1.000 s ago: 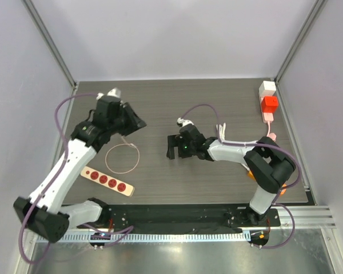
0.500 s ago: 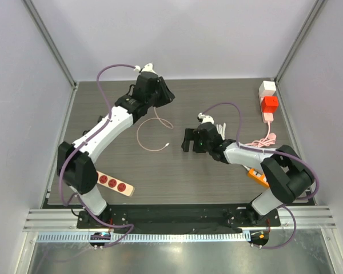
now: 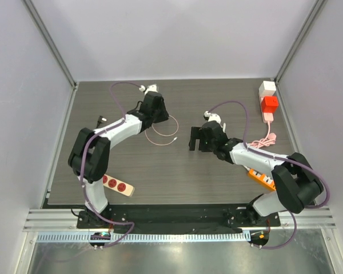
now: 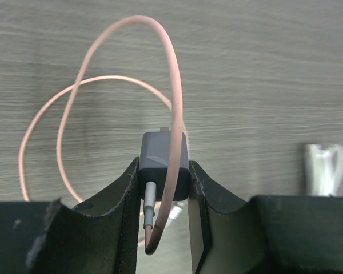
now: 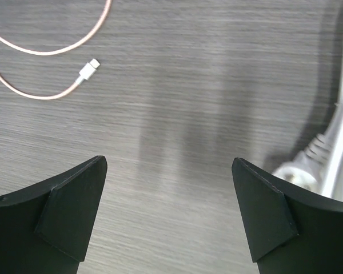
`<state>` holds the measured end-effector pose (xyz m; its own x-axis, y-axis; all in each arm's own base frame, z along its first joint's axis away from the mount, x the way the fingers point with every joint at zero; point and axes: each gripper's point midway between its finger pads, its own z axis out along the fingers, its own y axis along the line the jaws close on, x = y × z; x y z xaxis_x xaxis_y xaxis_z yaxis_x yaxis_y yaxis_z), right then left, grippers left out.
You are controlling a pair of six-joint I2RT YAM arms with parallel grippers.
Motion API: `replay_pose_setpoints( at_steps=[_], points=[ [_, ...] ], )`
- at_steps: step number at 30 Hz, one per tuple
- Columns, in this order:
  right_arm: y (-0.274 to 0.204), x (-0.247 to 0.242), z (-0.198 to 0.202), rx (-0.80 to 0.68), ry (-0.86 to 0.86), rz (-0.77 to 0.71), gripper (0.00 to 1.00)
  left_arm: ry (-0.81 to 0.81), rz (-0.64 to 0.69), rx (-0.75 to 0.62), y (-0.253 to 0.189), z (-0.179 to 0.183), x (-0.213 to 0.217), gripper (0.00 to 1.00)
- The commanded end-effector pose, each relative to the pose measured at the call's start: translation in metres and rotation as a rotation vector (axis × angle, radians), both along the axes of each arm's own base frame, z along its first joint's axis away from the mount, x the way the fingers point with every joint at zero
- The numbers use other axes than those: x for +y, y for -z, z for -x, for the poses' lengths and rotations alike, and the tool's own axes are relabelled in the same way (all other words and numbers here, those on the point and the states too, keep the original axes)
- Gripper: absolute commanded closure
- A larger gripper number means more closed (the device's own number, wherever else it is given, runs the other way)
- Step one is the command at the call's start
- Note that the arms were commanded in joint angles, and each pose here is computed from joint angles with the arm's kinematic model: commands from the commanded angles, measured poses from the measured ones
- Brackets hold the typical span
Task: Pull the plug off the socket
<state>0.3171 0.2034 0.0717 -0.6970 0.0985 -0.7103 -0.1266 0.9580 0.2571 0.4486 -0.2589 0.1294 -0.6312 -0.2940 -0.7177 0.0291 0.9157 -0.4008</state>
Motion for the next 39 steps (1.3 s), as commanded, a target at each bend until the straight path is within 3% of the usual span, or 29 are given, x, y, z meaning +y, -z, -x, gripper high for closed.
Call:
replay_pose_setpoints(
  at_steps=[1,8,10,12,14,17,20,29,39],
  points=[
    [-0.026,-0.012,-0.005,-0.026,0.043,0.045,0.04,0.01,-0.012,-0.09,-0.005,-0.031,0.007,0.79],
    [-0.039,-0.025,0.008,0.03,0.055,0.065,0.04,0.109,-0.029,-0.06,0.012,-0.052,-0.004,0.69],
    [-0.038,-0.03,0.013,0.048,0.045,0.078,0.04,0.135,-0.039,-0.006,0.035,-0.051,-0.006,0.68],
    [-0.038,-0.034,0.015,0.071,0.038,0.094,0.04,0.141,-0.05,0.001,0.041,-0.055,-0.006,0.57],
    [-0.041,-0.036,0.01,0.078,0.03,0.115,0.04,0.145,-0.055,0.0,0.043,-0.056,-0.007,0.41],
    [-0.042,-0.043,0.005,0.094,0.038,0.153,0.04,0.149,-0.062,-0.006,0.042,-0.055,-0.006,0.3],
    [-0.041,-0.058,-0.001,0.106,0.088,0.174,0.04,0.149,-0.066,-0.01,0.037,-0.05,-0.003,0.12],
    [-0.028,-0.103,-0.006,0.153,0.205,0.211,0.04,0.204,-0.026,-0.098,0.007,-0.033,0.001,0.12],
    [-0.013,-0.116,-0.017,0.207,0.204,0.238,0.15,0.279,0.047,-0.203,-0.014,-0.014,0.007,0.15]
  ],
)
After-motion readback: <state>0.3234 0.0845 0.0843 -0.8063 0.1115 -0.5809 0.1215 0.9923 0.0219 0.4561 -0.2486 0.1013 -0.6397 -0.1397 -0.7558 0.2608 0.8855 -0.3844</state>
